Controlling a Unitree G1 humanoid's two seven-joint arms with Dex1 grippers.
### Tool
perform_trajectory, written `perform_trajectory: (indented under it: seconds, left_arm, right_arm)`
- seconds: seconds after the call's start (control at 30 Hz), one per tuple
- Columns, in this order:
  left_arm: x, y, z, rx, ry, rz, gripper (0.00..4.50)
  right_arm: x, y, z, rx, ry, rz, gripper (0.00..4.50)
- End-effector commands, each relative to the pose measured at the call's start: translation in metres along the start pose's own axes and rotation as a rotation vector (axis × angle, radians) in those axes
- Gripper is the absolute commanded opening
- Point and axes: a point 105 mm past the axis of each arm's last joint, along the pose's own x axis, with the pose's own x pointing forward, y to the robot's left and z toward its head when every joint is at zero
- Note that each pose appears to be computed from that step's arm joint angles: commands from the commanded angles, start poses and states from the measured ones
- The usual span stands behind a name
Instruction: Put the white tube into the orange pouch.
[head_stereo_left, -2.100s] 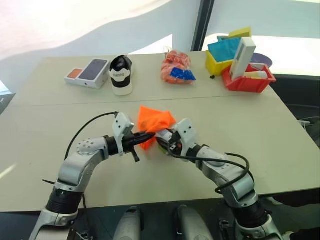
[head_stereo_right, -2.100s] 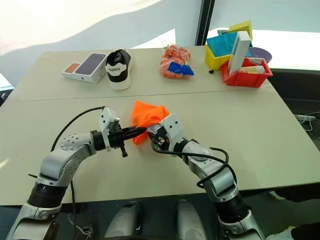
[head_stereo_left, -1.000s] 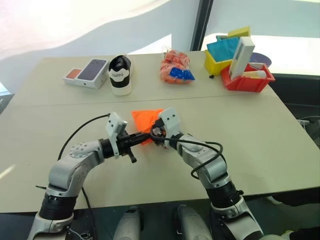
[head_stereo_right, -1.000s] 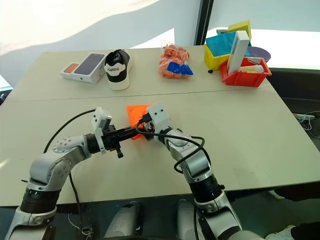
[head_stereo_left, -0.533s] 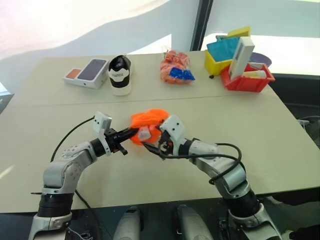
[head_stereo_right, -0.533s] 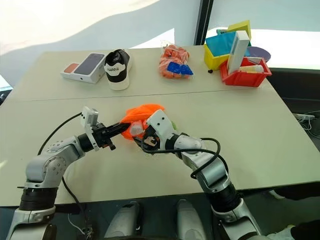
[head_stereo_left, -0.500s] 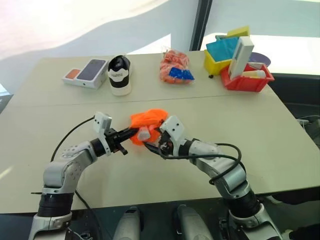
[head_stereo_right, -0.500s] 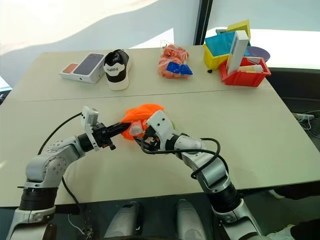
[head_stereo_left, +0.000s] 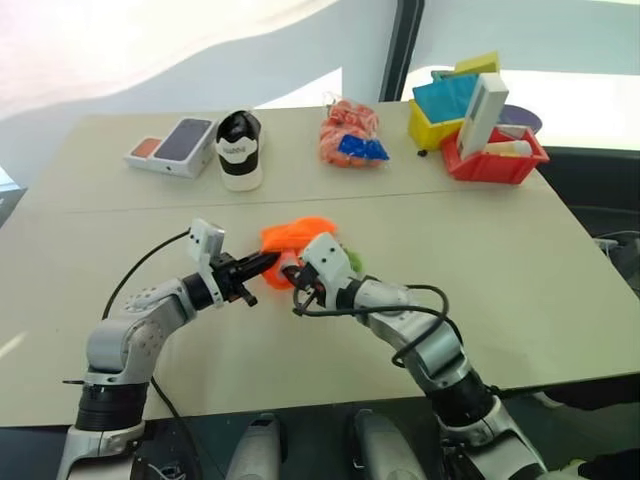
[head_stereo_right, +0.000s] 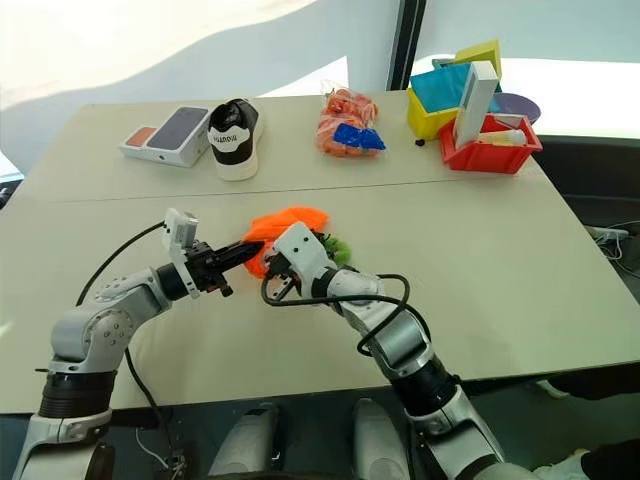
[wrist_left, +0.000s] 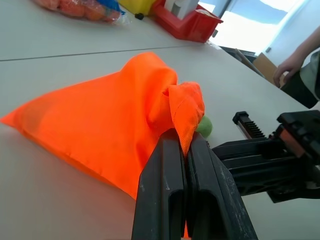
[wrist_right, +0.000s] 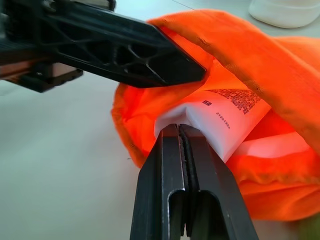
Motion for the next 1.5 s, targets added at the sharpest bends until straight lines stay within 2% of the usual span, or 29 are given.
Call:
perform_trajectory:
  seconds: [0.03,0.2,0.33,0.4,0.47,0.57,1.0,1.2,1.23,1.4,1.5]
  left_arm:
    - [-0.006,-0.008,0.009,0.053,-0.017,-0.016,0.0]
    - [-0.018,-0.002,-0.002,0.083,0.033,0.029,0.0]
    - [-0.03,0.005,-0.006,0.098,0.05,0.075,0.0]
    - [-0.033,0.005,-0.009,0.104,0.058,0.082,0.0]
    - [-0.033,0.006,-0.012,0.108,0.066,0.084,0.0]
    - [-0.032,0.005,-0.014,0.12,0.073,0.08,0.0]
    - [-0.022,0.0,-0.023,0.158,0.097,0.063,0.0]
    - [-0.021,0.0,-0.023,0.172,0.096,0.067,0.0]
    - [-0.021,0.0,-0.023,0.175,0.096,0.066,0.0]
    - [-0.017,-0.005,-0.02,0.191,0.091,0.038,0.0]
    - [-0.014,-0.007,-0.02,0.21,0.107,0.011,0.0]
  right_arm:
    - [0.002,-0.007,0.014,-0.042,-0.065,-0.057,0.04]
    - [-0.024,0.001,0.014,-0.074,-0.093,0.051,0.04]
    - [-0.056,-0.007,0.008,-0.084,-0.063,0.104,0.04]
    - [-0.064,-0.017,0.0,-0.121,-0.011,0.085,0.58]
    - [-0.069,-0.026,-0.008,-0.175,0.032,0.066,1.34]
    - [-0.068,-0.034,-0.013,-0.207,0.051,0.04,2.92]
    - [-0.04,-0.058,-0.039,-0.306,0.13,-0.034,2.92]
    - [-0.058,-0.064,-0.036,-0.326,0.131,-0.061,0.14]
    - [-0.062,-0.065,-0.036,-0.328,0.131,-0.062,0.02]
    - [-0.105,-0.058,-0.023,-0.318,0.071,0.015,0.02]
    - [-0.128,-0.058,-0.02,-0.291,0.081,0.04,0.02]
